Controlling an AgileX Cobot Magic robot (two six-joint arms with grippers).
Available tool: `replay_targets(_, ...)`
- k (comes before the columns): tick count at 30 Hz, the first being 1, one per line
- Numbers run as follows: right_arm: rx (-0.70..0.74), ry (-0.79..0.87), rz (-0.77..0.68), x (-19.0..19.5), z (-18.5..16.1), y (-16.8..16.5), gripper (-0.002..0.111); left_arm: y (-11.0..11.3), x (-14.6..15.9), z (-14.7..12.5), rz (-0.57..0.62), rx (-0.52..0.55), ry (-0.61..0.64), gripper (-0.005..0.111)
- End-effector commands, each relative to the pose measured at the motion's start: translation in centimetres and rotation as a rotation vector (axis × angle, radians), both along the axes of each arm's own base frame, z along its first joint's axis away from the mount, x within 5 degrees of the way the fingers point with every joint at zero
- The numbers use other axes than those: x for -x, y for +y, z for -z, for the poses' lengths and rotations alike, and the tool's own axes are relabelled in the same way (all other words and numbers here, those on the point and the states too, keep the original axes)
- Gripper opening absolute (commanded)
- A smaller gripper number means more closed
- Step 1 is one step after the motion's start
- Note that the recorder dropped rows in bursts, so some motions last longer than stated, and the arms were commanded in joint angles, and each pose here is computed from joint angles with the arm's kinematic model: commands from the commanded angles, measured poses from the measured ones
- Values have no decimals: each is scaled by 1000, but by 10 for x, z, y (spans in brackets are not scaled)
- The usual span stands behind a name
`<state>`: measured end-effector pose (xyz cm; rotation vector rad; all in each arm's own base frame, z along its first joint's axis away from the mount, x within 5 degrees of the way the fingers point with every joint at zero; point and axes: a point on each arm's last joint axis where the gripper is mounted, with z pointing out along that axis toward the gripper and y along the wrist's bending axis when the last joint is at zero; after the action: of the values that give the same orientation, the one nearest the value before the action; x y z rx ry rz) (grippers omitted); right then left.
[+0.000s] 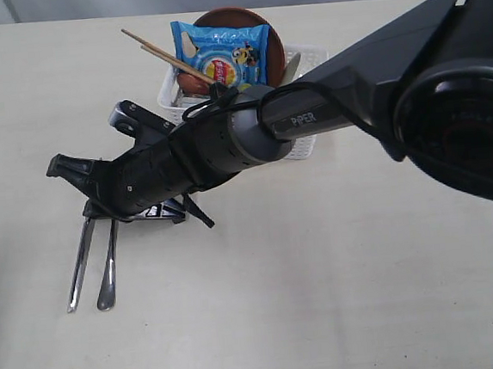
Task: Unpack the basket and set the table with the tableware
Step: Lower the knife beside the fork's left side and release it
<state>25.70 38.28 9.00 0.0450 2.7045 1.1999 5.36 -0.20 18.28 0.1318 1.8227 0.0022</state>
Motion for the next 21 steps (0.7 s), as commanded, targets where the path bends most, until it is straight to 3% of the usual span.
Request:
replay_targets(1,8,-15,-20,0,2,0,0,0,0,1,5,4,0,0)
replay_targets(13,7,-15,-22,1,2,0,1,0,0,1,5,4,0,0)
replay_targets(17,7,-15,-22,1,2,0,19,0,0,1,5,4,0,0)
replay_targets(21,9,-17,-19,0,2,0,26,0,0,1,5,4,0,0)
